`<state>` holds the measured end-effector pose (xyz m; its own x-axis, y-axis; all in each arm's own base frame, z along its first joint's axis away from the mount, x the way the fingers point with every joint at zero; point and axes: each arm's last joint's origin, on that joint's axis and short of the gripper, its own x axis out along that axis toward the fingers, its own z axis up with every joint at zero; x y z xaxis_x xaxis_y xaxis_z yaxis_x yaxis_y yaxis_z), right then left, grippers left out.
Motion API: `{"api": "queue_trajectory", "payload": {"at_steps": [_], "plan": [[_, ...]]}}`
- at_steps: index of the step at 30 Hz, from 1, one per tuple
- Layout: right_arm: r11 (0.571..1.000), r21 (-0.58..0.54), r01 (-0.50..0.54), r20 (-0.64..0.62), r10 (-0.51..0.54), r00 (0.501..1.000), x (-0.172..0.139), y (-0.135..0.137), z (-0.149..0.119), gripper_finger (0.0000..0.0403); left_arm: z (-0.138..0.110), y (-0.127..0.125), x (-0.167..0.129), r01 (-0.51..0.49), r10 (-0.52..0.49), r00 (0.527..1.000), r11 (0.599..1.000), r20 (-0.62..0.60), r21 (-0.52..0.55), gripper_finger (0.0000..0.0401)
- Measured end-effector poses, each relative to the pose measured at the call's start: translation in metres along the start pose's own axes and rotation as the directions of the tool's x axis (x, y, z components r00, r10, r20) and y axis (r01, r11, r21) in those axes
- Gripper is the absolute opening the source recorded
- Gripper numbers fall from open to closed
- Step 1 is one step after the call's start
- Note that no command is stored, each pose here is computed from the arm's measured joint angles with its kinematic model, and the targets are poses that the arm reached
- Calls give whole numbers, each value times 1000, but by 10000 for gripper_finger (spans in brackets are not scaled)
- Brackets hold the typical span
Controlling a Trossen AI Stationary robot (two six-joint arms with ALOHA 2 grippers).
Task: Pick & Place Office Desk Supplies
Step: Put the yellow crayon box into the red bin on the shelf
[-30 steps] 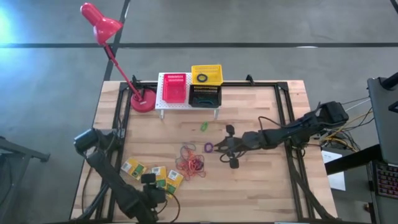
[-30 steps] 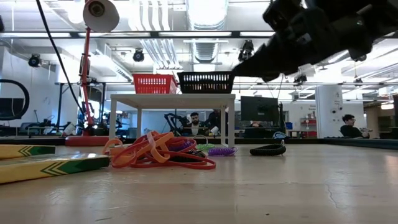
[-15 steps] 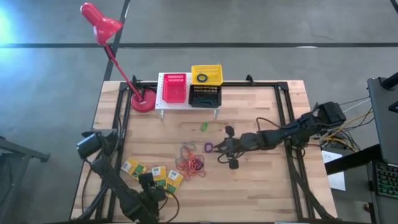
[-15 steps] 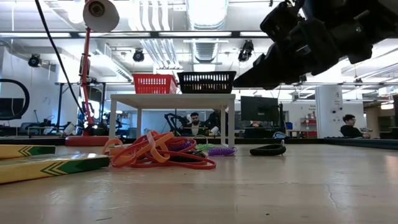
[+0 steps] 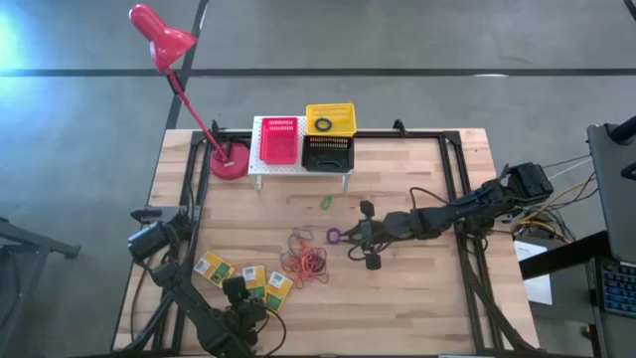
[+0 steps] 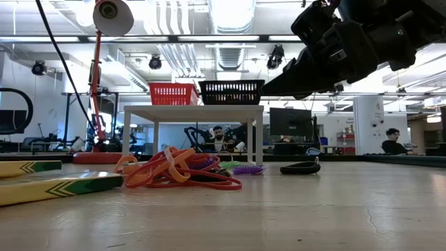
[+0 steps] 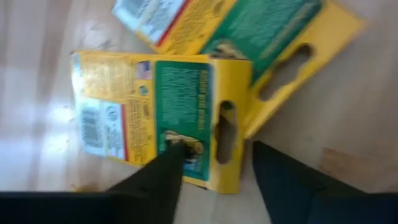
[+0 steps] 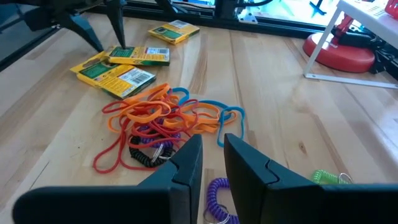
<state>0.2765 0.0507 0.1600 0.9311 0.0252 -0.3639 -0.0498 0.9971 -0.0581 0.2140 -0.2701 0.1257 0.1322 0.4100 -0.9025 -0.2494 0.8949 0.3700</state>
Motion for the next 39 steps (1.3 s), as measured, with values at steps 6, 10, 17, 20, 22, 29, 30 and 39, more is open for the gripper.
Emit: {"api": "queue_trajectory", "payload": {"at_steps": [6,10,17,20,22,29,30,39], "plan": [[1000,11,0,0,0,1000,0,0,0,63,-4,10,3,-100,100,993,995,-59,-8,72],[1000,11,-1,-1,1,1000,0,0,0,62,-3,12,-4,-115,115,990,993,-83,0,9],[1000,18,-2,8,2,1000,0,0,1,59,12,32,-31,-73,70,996,996,-61,-49,3],[1000,18,-2,8,2,1000,0,0,1,62,12,37,-35,-29,28,999,999,-36,-32,13],[1000,17,-2,8,2,1000,0,0,1,65,11,36,-35,15,-15,1000,999,-17,38,31],[1000,17,-2,7,1,1000,0,0,1,71,-1,29,-7,102,-108,994,980,28,171,145],[1000,17,-1,7,1,1000,0,0,1,71,-3,29,-2,104,-110,994,982,29,159,161],[1000,16,0,4,0,1000,0,0,0,59,-9,34,9,78,-79,996,996,39,39,207]]}}
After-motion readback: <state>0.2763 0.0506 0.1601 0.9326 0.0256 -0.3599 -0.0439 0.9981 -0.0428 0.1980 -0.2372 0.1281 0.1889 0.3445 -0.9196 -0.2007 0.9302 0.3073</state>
